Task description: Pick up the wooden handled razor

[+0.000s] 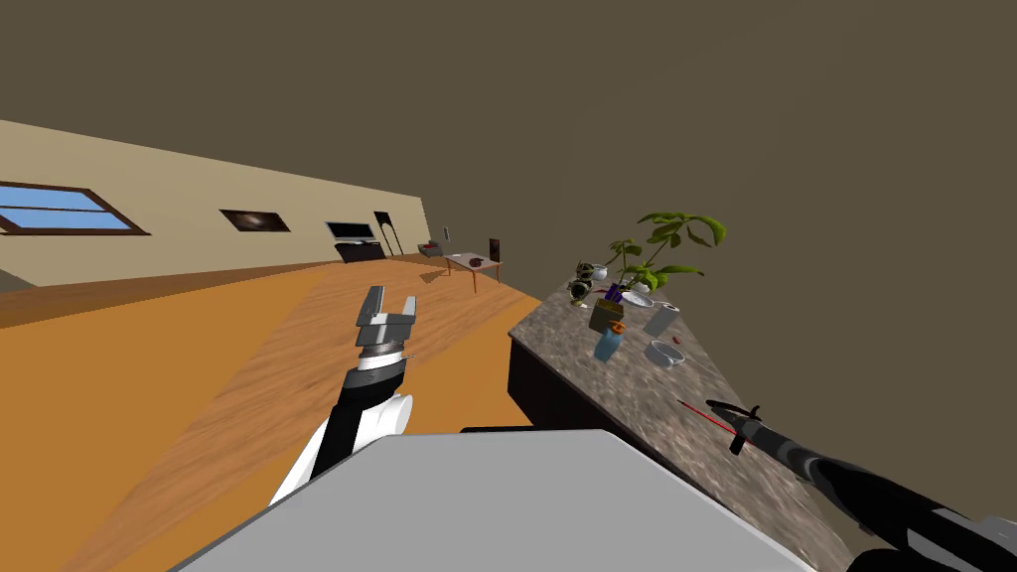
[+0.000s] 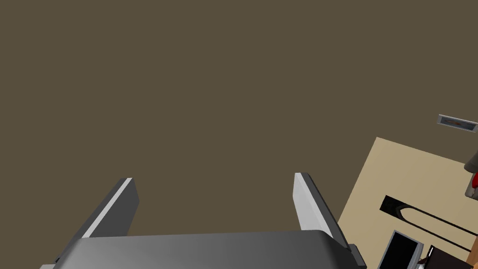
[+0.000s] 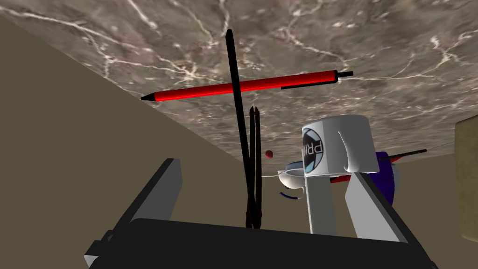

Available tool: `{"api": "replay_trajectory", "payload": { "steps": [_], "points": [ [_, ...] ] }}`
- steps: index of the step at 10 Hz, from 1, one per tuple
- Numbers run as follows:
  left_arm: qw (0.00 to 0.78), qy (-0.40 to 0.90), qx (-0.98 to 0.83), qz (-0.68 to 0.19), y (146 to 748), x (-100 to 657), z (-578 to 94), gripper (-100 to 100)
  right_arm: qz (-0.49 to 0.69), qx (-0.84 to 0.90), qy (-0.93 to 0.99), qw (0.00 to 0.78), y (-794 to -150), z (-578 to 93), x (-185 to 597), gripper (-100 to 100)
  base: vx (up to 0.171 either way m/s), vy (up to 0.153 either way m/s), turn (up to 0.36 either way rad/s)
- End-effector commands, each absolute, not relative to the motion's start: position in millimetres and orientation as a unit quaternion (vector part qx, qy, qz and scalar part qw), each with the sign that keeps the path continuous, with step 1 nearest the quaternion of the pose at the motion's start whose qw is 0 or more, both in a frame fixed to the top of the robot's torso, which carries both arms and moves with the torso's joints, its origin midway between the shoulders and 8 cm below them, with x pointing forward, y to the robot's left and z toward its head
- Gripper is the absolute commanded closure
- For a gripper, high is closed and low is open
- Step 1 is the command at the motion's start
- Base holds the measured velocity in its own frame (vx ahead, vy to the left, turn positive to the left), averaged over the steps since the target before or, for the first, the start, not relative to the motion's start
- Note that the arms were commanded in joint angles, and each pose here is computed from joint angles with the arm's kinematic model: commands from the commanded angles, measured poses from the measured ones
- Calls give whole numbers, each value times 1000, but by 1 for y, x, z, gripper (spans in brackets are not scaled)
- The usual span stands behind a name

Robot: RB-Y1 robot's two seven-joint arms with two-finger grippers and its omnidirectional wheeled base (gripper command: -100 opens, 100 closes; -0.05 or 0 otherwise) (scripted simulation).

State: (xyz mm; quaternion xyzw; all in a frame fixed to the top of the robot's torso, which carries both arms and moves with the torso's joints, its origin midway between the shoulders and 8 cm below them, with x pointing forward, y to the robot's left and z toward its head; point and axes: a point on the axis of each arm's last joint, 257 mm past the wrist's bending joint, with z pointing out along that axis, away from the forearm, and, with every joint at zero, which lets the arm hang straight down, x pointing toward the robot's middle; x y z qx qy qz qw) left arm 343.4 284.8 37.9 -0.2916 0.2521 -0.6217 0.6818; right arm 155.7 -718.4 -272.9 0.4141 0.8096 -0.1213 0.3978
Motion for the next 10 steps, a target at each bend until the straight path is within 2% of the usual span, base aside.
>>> {"api": "replay_trajectory", "payload": {
  "steps": [1,6,7,8,10],
  "points": [
    [682,252,-292,-622,285,343,38,0,-149,418,811,381,-734,-274,142,-100,25,-3,138],
    [682,252,-292,-622,285,343,38,0,-194,421,812,354,-753,-271,122,-100,15,-8,100],
    [682,252,-292,-622,285,343,38,0,-197,422,812,352,-754,-271,121,0,0,0,0],
    [682,252,-292,-622,285,343,38,0,-197,421,812,352,-749,-276,127,-100,5,-37,-4],
    [682,252,-292,-622,285,343,38,0,-197,421,812,352,-744,-282,134,-100,-7,-71,3]
  ]
}}
